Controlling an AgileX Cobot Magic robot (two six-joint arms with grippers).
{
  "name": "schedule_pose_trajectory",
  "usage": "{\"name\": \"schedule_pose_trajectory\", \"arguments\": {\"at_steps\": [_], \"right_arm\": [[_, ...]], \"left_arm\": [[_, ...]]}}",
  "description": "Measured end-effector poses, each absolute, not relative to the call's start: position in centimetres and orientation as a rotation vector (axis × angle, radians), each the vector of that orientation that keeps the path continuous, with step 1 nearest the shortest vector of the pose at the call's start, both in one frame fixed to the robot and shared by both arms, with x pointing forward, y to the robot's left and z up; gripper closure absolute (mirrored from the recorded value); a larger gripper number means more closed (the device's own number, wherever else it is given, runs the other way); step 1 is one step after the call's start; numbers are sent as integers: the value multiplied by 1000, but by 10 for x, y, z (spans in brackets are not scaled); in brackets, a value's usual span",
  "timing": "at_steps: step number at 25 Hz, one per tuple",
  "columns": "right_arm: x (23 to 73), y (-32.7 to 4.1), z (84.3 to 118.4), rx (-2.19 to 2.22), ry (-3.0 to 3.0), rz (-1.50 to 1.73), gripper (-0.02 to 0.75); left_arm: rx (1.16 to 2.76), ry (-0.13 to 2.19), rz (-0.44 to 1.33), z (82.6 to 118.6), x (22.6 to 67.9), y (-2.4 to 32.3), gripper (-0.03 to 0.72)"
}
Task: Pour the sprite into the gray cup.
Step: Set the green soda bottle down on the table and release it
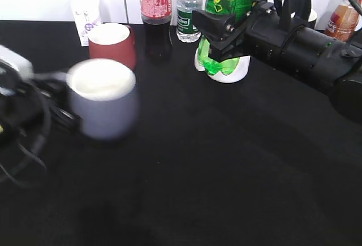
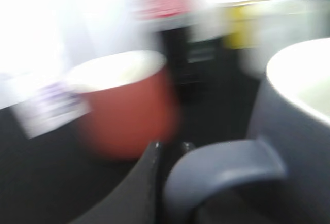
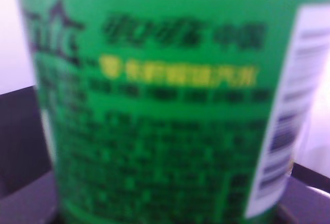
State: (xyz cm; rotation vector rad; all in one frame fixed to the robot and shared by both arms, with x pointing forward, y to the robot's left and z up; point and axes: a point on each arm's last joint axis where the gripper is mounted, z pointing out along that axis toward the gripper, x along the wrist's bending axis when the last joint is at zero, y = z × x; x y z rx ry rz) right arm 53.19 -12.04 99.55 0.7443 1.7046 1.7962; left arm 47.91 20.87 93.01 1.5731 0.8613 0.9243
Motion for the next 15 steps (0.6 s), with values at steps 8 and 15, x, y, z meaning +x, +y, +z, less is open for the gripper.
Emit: {"name": "schedule_pose_trajectory", "arguments": {"at_steps": [8, 15], "right_arm": [[532, -120, 996, 768, 1703, 1812, 300], [532, -121, 994, 807, 1718, 1809, 300]], "left_arm": [[1389, 1134, 1221, 933, 539, 298, 618], [1359, 1168, 1264, 900, 617, 317, 618]]}}
